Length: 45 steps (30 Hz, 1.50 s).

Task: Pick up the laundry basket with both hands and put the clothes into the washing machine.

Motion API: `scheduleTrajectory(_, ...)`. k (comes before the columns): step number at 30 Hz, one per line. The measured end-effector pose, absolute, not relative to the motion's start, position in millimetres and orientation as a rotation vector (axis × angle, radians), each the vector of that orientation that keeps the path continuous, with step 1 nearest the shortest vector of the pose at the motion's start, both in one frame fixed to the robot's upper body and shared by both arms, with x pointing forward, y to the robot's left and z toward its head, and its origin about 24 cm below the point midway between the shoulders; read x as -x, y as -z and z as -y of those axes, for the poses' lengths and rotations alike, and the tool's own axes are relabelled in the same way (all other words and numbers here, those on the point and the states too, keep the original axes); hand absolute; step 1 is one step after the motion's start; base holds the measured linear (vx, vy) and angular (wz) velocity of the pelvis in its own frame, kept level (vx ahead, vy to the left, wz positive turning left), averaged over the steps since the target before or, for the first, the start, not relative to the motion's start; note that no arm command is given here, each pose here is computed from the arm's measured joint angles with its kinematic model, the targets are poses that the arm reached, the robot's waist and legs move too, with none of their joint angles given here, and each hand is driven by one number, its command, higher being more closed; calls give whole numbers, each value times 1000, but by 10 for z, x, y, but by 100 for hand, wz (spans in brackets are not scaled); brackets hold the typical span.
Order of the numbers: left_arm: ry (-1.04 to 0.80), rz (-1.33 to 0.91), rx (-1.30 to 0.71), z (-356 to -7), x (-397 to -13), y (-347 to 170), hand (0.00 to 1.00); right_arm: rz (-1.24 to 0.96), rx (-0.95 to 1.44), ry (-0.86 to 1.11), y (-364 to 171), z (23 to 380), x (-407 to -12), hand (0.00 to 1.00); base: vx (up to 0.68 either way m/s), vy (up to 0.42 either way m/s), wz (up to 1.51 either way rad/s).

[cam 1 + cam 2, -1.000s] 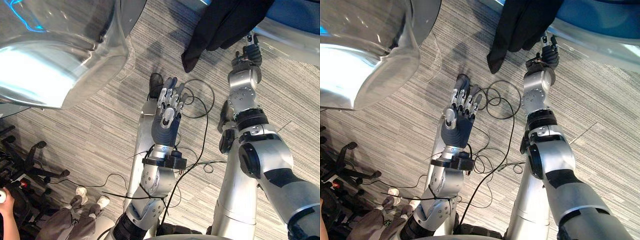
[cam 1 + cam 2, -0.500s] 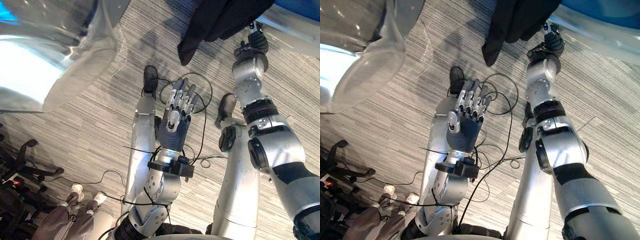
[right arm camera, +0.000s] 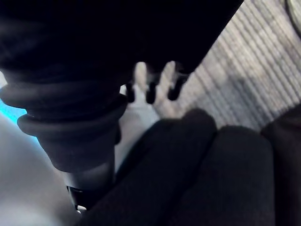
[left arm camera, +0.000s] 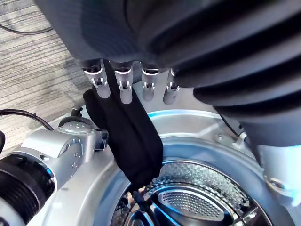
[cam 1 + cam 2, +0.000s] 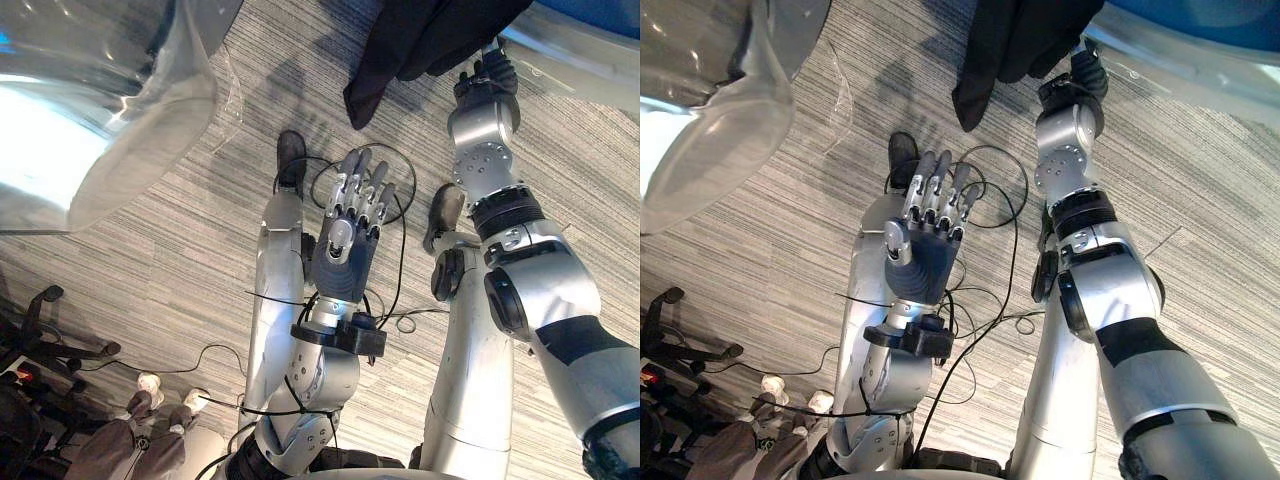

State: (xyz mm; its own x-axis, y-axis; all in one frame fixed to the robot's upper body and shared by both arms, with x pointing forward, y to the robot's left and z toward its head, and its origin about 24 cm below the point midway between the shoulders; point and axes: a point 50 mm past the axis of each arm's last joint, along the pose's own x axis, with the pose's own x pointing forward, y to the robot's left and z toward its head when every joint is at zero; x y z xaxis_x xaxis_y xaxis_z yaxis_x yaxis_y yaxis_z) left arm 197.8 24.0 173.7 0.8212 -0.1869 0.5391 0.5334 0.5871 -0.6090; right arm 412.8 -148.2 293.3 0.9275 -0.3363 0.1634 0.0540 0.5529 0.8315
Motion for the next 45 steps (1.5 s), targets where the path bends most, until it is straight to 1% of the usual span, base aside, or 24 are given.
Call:
scheduleTrajectory(4,419,453,865,-271,-1998,-1743,0,331,-1013,214,-2970,1396,-4099,0,3,-26,4)
scheduleTrajectory(11,398,460,867,-310,-2022,-1743,0,393,-1152,106,-3044,1164,-3936,0,5,-33,4)
scheduleTrajectory(12,393,462,866,-320,-2028,-1743,0,405,-1177,97,-3051,1115,-3915,100,0,0,0)
scheduleTrajectory(15,364,468,864,-365,-2056,-1742,0,421,-1230,86,-3075,1025,-3866,100,8,-23,2)
scheduleTrajectory(20,348,466,866,-380,-2066,-1738,0,428,-1247,81,-3080,996,-3852,100,13,-32,8)
scheduleTrajectory(30,352,462,866,-367,-2063,-1731,0,430,-1298,102,-3086,1056,-3857,100,7,-17,2)
scheduleTrajectory(36,351,451,861,-356,-2072,-1710,0,433,-1396,89,-3128,1053,-3820,100,0,0,0)
scheduleTrajectory(41,347,434,850,-341,-2091,-1670,0,455,-1509,59,-3154,1047,-3736,100,0,0,0)
scheduleTrajectory(45,341,413,837,-326,-2108,-1633,0,497,-1559,-12,-3067,1032,-3544,100,4,-4,-2)
